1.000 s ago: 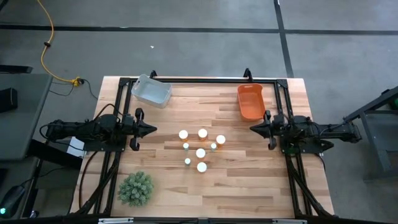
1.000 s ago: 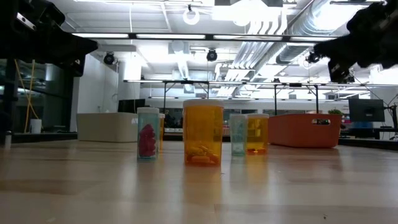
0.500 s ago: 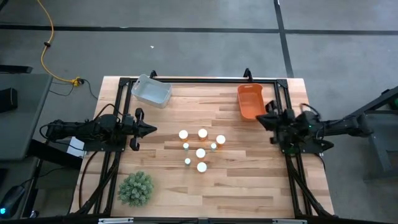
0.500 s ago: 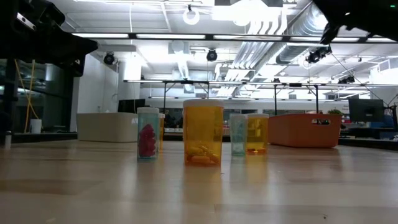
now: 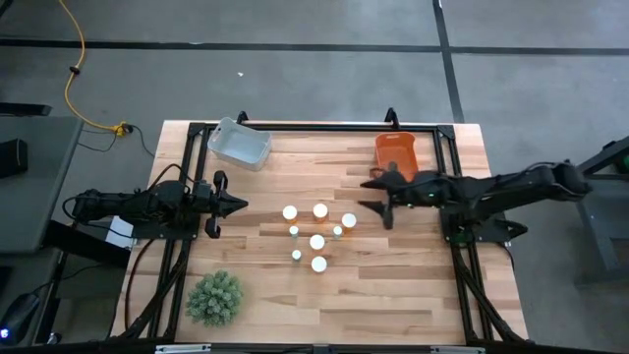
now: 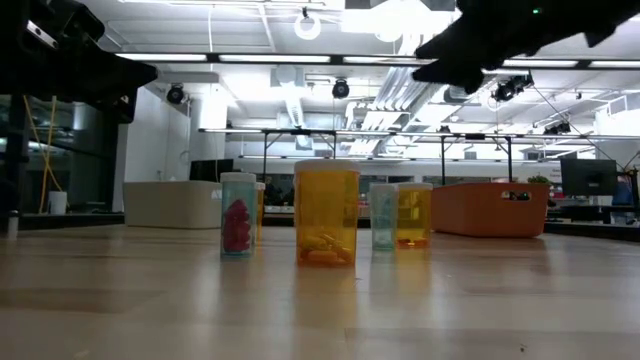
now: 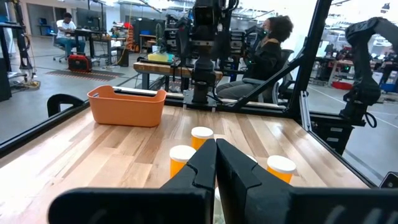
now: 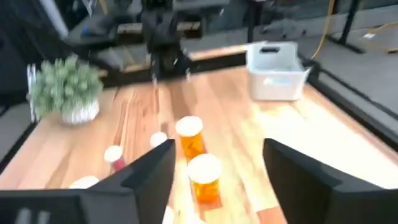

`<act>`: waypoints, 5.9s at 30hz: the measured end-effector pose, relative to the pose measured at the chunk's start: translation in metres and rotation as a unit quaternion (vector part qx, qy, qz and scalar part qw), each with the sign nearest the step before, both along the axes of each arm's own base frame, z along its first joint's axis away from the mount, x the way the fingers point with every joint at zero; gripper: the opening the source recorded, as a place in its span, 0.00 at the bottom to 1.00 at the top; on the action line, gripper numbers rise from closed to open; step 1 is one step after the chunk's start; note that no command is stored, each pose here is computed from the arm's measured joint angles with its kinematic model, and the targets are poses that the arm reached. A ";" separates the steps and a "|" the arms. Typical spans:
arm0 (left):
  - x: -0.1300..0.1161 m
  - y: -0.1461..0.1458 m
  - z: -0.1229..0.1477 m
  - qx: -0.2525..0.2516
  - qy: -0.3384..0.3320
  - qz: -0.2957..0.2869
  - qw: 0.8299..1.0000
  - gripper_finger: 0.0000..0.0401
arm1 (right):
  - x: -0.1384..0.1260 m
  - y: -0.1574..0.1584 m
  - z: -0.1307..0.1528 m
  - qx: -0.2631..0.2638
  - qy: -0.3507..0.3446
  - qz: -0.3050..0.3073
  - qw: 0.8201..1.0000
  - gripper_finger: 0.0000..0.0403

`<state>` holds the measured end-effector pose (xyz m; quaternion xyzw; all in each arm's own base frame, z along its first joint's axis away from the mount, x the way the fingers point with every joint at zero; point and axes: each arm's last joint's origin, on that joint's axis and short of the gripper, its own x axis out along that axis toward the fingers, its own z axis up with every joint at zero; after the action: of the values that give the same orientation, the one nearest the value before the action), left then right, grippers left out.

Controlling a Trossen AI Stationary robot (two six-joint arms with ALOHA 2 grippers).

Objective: Pick and place medicine bottles into bin by pill shape (circle, oval)
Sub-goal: Put the orange capsule bottle into the orange bin

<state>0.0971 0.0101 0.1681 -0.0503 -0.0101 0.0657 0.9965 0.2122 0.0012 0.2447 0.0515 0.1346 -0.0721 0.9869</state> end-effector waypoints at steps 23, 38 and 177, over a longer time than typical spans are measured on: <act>0.000 0.000 0.000 0.000 0.000 0.000 1.000 0.00 | 0.033 0.005 -0.028 0.022 0.071 0.067 0.995 0.68; 0.000 0.000 0.000 0.000 0.000 0.000 1.000 0.00 | 0.033 0.007 -0.028 0.045 0.070 0.100 0.991 0.68; 0.000 0.000 0.000 0.000 0.000 0.000 1.000 0.00 | -0.035 -0.092 -0.039 0.019 0.202 -0.463 0.863 0.50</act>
<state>0.0971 0.0100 0.1681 -0.0503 -0.0102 0.0653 0.9965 0.1770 -0.0911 0.2059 0.1106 0.2928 -0.5273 0.7899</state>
